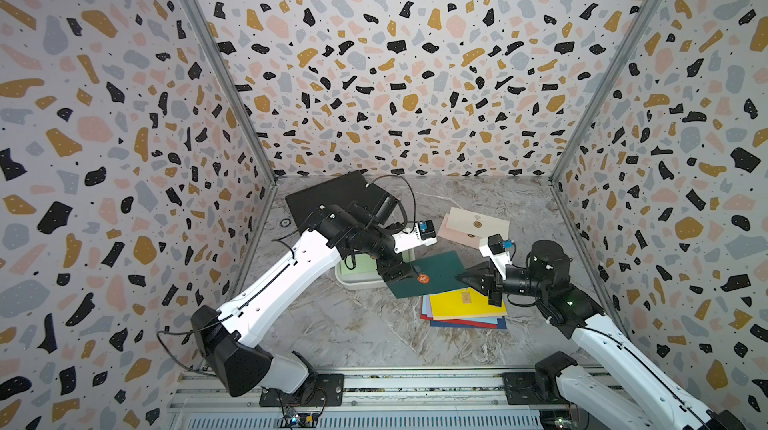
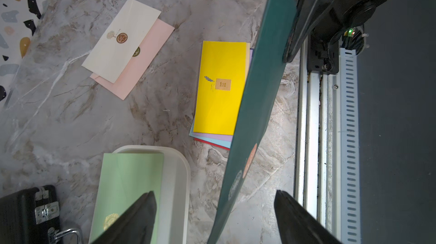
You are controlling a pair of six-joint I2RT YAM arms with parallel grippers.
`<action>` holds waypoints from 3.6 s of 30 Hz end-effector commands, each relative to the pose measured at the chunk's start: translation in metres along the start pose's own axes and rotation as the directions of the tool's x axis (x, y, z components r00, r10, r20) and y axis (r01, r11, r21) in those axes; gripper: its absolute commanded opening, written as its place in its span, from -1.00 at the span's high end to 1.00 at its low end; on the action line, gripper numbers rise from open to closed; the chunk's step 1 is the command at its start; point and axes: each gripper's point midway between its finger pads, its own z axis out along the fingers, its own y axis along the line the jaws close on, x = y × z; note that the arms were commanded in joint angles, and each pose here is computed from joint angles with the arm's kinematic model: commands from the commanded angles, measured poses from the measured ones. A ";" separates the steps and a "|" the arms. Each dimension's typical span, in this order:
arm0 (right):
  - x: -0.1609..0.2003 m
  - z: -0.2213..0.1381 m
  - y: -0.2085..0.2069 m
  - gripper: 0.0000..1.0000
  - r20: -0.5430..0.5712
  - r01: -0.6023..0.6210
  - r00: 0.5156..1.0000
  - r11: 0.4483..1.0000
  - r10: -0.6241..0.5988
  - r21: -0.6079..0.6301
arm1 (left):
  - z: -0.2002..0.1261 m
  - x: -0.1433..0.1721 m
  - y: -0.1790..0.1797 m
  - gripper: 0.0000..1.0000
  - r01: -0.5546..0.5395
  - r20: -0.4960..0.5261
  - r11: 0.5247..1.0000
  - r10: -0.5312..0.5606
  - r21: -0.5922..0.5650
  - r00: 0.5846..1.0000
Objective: Put the sealed envelopes into the storage box
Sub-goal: Place the envelope in the storage box.
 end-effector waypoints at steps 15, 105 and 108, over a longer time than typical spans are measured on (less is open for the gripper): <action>-0.011 0.000 0.013 1.00 0.035 0.043 0.999 0.998 -0.041 -0.049 | 0.007 0.001 -0.021 0.15 0.115 0.056 0.963 -0.132 0.243 0.990; 0.075 -0.026 -0.078 0.11 -0.095 -0.154 0.966 0.834 0.239 0.529 | -0.026 0.085 0.203 -0.20 0.065 -0.113 0.837 -0.149 -0.543 0.982; 0.077 -0.033 -0.087 0.12 -0.083 -0.173 0.958 0.787 0.273 0.592 | -0.048 0.068 0.196 -0.99 0.136 0.030 0.778 -0.150 -0.613 0.988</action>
